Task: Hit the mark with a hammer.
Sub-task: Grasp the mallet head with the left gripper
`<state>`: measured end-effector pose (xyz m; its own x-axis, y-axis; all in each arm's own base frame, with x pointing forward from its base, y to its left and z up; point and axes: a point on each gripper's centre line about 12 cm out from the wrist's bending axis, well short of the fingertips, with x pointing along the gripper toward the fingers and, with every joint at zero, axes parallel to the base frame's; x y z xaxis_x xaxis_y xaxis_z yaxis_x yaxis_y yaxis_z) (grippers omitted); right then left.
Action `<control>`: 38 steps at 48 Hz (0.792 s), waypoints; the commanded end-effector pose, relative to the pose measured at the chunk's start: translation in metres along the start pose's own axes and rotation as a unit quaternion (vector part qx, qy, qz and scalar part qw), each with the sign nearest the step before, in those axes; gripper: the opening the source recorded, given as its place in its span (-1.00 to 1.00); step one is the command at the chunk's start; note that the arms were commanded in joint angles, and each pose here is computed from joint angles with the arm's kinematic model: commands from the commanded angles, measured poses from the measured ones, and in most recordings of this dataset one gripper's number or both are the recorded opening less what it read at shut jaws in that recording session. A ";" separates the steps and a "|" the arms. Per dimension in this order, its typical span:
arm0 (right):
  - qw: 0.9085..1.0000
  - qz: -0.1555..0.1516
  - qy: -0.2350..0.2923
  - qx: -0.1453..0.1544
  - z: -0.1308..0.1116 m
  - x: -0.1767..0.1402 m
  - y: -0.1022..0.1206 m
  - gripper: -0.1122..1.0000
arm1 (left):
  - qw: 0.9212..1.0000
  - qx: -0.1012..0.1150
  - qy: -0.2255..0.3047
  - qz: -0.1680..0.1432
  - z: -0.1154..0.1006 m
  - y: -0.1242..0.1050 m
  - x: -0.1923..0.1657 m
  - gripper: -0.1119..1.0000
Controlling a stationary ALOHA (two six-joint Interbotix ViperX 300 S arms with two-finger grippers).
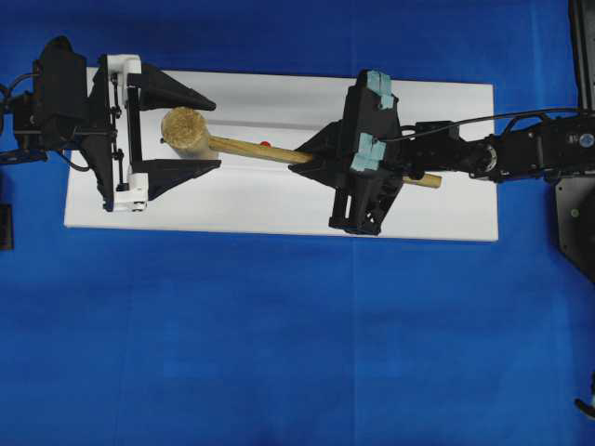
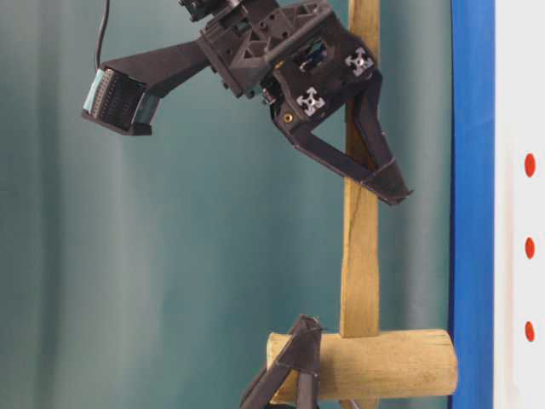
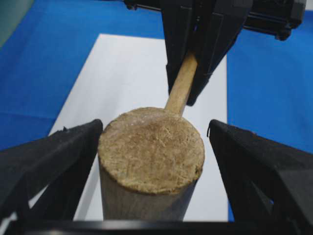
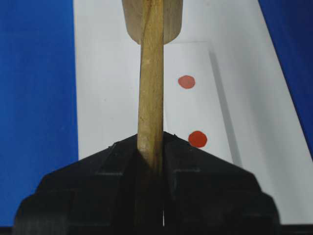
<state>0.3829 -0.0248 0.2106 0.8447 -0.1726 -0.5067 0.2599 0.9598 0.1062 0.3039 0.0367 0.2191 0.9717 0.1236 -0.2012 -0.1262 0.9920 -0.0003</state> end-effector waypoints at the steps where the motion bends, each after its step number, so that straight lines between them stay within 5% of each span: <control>1: 1.000 0.006 -0.022 0.000 0.016 -0.005 0.004 -0.77 | 1.000 -0.002 -0.016 0.001 0.011 0.001 0.002 0.88; 7: 1.000 0.016 -0.021 0.000 0.017 -0.006 0.007 -0.77 | 1.000 0.000 -0.015 0.001 0.011 0.000 0.003 0.73; 15: 0.999 0.029 -0.020 -0.002 0.019 -0.006 0.010 -0.77 | 1.000 0.012 -0.015 -0.003 0.010 -0.001 0.002 -0.01; 38: 0.999 0.030 -0.025 -0.001 0.021 -0.009 0.010 -0.77 | 1.000 0.022 -0.015 -0.006 0.010 -0.003 0.000 0.01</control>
<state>0.3835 -0.0200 0.2102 0.8476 -0.1322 -0.5139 0.2264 0.9660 0.1249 0.3049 0.0343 0.2195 0.9728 0.1147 -0.2012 -0.1099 0.9933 0.0352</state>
